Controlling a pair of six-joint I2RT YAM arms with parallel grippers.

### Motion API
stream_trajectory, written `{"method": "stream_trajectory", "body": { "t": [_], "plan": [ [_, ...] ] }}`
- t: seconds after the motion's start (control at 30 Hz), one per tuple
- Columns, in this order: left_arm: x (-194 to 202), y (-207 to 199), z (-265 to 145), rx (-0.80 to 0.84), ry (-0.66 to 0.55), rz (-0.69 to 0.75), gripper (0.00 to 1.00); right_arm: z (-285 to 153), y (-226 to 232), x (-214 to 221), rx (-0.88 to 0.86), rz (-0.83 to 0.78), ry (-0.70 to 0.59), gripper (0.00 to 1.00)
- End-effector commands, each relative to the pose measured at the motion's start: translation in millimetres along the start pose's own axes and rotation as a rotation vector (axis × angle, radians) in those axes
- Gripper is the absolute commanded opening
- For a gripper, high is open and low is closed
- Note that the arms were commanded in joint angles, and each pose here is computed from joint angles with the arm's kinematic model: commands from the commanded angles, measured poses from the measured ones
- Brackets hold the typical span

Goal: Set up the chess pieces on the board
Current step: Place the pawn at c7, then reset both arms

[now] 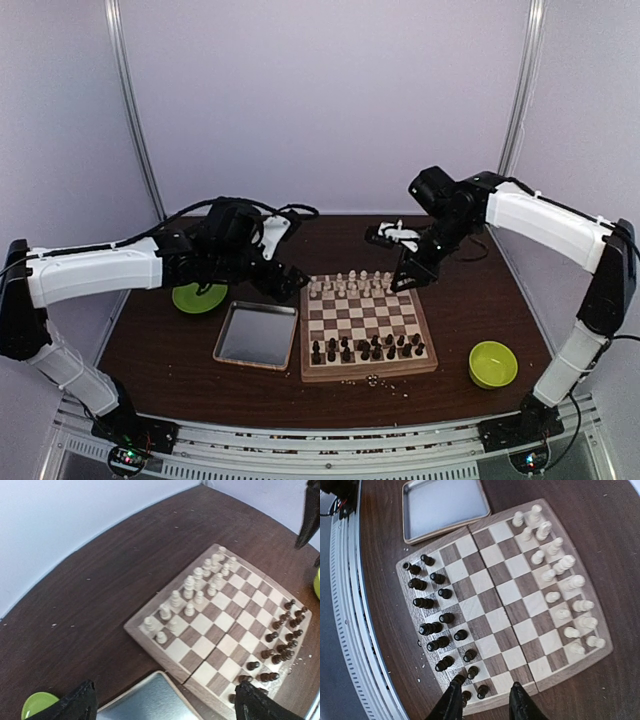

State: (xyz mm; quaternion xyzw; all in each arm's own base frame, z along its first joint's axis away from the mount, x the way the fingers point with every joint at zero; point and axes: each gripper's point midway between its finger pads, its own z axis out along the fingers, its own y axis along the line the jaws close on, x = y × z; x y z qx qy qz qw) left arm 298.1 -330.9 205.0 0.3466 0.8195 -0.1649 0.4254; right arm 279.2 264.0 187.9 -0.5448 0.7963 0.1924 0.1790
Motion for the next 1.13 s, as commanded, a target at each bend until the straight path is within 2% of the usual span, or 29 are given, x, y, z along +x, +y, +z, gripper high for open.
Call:
{"method": "stream_trajectory", "body": {
  "t": [0.0,0.1,0.2,0.27,0.3,0.33,0.4,0.53,0.63,0.77,0.93,1.1],
  "plan": [
    [-23.2,60.0,-41.3,-0.281,-0.027,-0.031,0.98,-69.5,-19.9,-13.9,0.162,0.070,-0.159,0.33],
    [-24.0,83.3,-64.6,-0.382,-0.021,-0.021,0.98,-108.8,-44.0,-7.3,0.342,0.119,-0.262,0.41],
    [-27.5,112.7,-102.5,-0.565,-0.072,-0.018,0.98,-151.8,-69.2,3.9,0.537,0.175,-0.386,0.54],
    [-28.8,131.3,-131.3,-0.681,-0.130,-0.037,0.98,-176.5,-81.5,16.6,0.640,0.246,-0.449,0.76],
    [-28.6,140.6,-145.5,-0.731,-0.162,-0.052,0.98,-185.8,-90.3,25.3,0.702,0.303,-0.474,0.97],
    [-29.1,148.1,-157.7,-0.778,-0.202,-0.074,0.98,-195.3,-97.3,33.5,0.765,0.351,-0.499,1.00],
    [-16.0,161.1,-173.5,-0.855,-0.231,-0.102,0.98,-201.9,-109.3,54.4,0.878,0.434,-0.514,1.00],
    [2.3,164.0,-173.2,-0.854,-0.202,-0.068,0.98,-193.0,-120.3,96.7,1.038,0.575,-0.557,0.99],
    [11.8,165.0,-160.3,-0.860,-0.129,-0.020,0.98,-198.4,-110.9,107.0,1.083,0.571,-0.670,1.00],
    [4.2,163.3,-155.6,-0.837,-0.108,-0.033,0.98,-199.3,-101.5,122.2,1.131,0.582,-0.769,1.00],
    [5.2,157.7,-149.1,-0.786,-0.111,-0.045,0.98,-207.0,-102.9,123.0,1.131,0.632,-0.773,1.00],
    [9.4,160.8,-154.6,-0.813,-0.110,-0.048,0.98,-204.2,-109.1,126.9,1.142,0.634,-0.717,0.99]
  ]
}}
